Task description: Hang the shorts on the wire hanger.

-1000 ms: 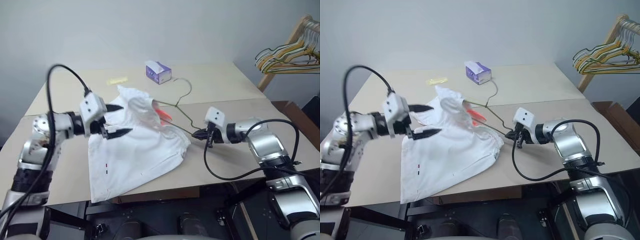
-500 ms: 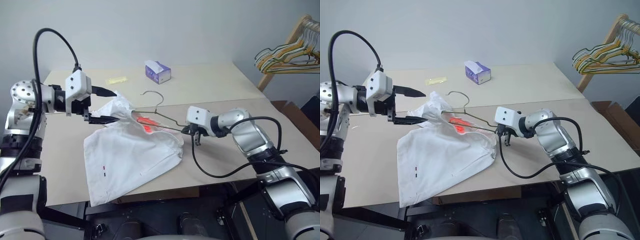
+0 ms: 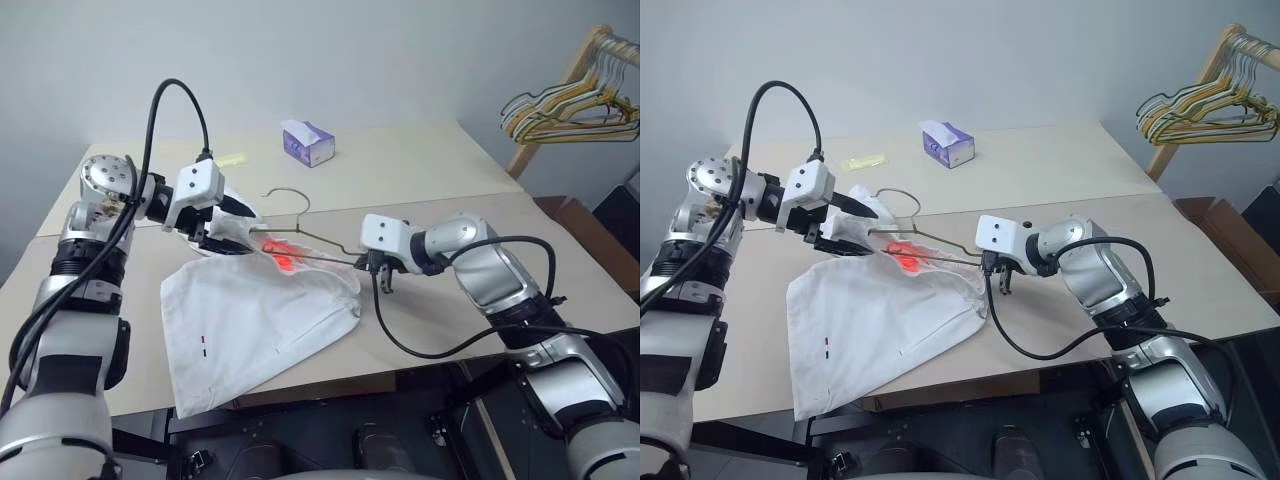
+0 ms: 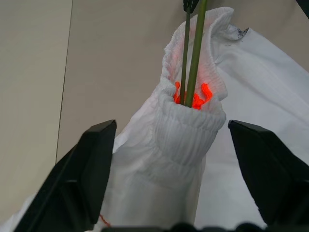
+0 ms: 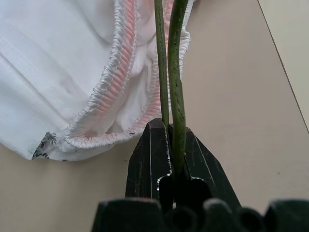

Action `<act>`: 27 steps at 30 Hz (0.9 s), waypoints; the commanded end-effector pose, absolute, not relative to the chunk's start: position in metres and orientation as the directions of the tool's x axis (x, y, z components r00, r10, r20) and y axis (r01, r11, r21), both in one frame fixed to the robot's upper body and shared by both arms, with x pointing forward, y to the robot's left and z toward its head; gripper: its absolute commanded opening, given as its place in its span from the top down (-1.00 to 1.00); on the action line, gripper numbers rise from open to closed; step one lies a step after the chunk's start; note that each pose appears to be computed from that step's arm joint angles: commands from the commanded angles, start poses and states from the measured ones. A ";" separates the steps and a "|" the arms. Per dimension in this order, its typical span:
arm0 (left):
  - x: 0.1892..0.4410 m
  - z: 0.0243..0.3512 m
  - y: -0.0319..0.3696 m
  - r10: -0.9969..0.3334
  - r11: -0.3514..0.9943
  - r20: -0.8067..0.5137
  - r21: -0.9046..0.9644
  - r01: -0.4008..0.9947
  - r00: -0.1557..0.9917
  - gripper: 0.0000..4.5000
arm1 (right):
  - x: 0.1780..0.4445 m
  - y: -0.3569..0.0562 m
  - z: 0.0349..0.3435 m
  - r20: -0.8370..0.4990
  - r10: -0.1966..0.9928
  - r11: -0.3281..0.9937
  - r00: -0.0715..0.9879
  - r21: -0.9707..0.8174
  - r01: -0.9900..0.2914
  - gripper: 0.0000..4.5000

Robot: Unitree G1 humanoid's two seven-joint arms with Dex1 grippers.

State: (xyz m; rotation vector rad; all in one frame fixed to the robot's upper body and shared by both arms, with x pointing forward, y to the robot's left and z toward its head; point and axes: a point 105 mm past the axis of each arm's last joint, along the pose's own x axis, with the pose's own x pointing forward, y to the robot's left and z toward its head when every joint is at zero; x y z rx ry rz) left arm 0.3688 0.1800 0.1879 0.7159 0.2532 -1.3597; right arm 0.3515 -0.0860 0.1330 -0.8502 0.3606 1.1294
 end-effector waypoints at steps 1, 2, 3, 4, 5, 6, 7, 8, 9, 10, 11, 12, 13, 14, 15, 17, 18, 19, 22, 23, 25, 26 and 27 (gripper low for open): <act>0.371 0.199 0.178 -0.804 0.022 -0.551 0.350 0.936 0.225 -0.16 | 0.350 -0.081 0.150 -0.621 0.656 0.150 0.429 -0.450 -0.880 1.00; 0.371 0.200 0.177 -0.808 0.024 -0.546 0.348 0.937 0.223 -0.02 | 0.350 -0.082 0.150 -0.624 0.651 0.149 0.432 -0.453 -0.879 1.00; 0.371 0.201 0.177 -0.810 0.023 -0.544 0.347 0.938 0.221 0.13 | 0.350 -0.082 0.149 -0.625 0.649 0.148 0.434 -0.455 -0.878 1.00; 0.371 0.201 0.177 -0.809 0.023 -0.545 0.346 0.938 0.220 0.26 | 0.350 -0.082 0.150 -0.623 0.651 0.150 0.433 -0.454 -0.878 1.00; 0.371 0.200 0.178 -0.804 0.024 -0.551 0.346 0.938 0.224 0.43 | 0.350 -0.082 0.150 -0.622 0.652 0.151 0.434 -0.455 -0.878 1.00; 0.371 0.198 0.178 -0.798 0.021 -0.560 0.345 0.938 0.223 0.53 | 0.350 -0.081 0.150 -0.620 0.653 0.152 0.435 -0.455 -0.877 1.00; 0.371 0.197 0.179 -0.795 0.018 -0.565 0.344 0.939 0.222 0.69 | 0.350 -0.080 0.151 -0.617 0.655 0.152 0.435 -0.457 -0.876 1.00; 0.372 0.196 0.179 -0.792 0.018 -0.567 0.345 0.938 0.224 0.81 | 0.350 -0.080 0.152 -0.613 0.658 0.150 0.436 -0.461 -0.875 1.00; 0.372 0.196 0.179 -0.791 0.018 -0.569 0.347 0.938 0.226 0.96 | 0.350 -0.079 0.153 -0.610 0.662 0.150 0.436 -0.462 -0.874 1.00; 0.372 0.196 0.179 -0.790 0.017 -0.569 0.349 0.937 0.227 0.99 | 0.350 -0.078 0.154 -0.606 0.665 0.148 0.437 -0.466 -0.872 1.00; 0.372 0.196 0.179 -0.789 0.018 -0.570 0.350 0.936 0.228 0.99 | 0.350 -0.078 0.155 -0.600 0.669 0.148 0.440 -0.472 -0.869 1.00; 0.373 0.196 0.179 -0.786 0.019 -0.572 0.356 0.934 0.234 0.99 | 0.350 -0.077 0.156 -0.594 0.672 0.150 0.442 -0.476 -0.867 1.00; 0.374 0.196 0.179 -0.782 0.021 -0.573 0.367 0.930 0.244 0.99 | 0.350 -0.076 0.157 -0.587 0.677 0.148 0.444 -0.482 -0.863 1.00; 0.376 0.196 0.179 -0.777 0.031 -0.570 0.386 0.922 0.265 0.99 | 0.350 -0.074 0.159 -0.568 0.691 0.132 0.448 -0.510 -0.850 1.00; 0.378 0.197 0.179 -0.773 0.042 -0.566 0.402 0.915 0.285 0.99 | 0.349 -0.073 0.160 -0.556 0.700 0.124 0.448 -0.523 -0.843 1.00; 0.380 0.198 0.180 -0.765 0.051 -0.564 0.429 0.902 0.312 0.99 | 0.349 -0.073 0.160 -0.550 0.701 0.115 0.455 -0.542 -0.833 1.00; 0.381 0.199 0.181 -0.762 0.052 -0.564 0.437 0.898 0.319 1.00 | 0.350 -0.075 0.158 -0.550 0.694 0.120 0.465 -0.548 -0.828 0.74; 0.381 0.200 0.182 -0.761 0.055 -0.563 0.442 0.895 0.324 1.00 | 0.351 -0.077 0.157 -0.549 0.689 0.125 0.472 -0.552 -0.824 0.63; 0.384 0.204 0.186 -0.753 0.074 -0.553 0.467 0.881 0.357 1.00 | 0.359 -0.088 0.160 -0.519 0.670 0.210 0.531 -0.554 -0.806 0.17; 0.385 0.205 0.187 -0.748 0.082 -0.551 0.475 0.876 0.369 1.00 | 0.362 -0.093 0.162 -0.509 0.660 0.234 0.552 -0.559 -0.796 0.00; 0.386 0.206 0.189 -0.742 0.087 -0.551 0.486 0.870 0.382 1.00 | 0.367 -0.105 0.168 -0.484 0.637 0.295 0.600 -0.566 -0.770 -0.30; 0.387 0.207 0.190 -0.738 0.094 -0.548 0.492 0.865 0.393 1.00 | 0.369 -0.112 0.175 -0.459 0.629 0.336 0.627 -0.567 -0.752 -0.45; 0.388 0.208 0.192 -0.735 0.103 -0.546 0.497 0.862 0.402 1.00 | 0.371 -0.119 0.182 -0.433 0.617 0.381 0.657 -0.566 -0.731 -0.62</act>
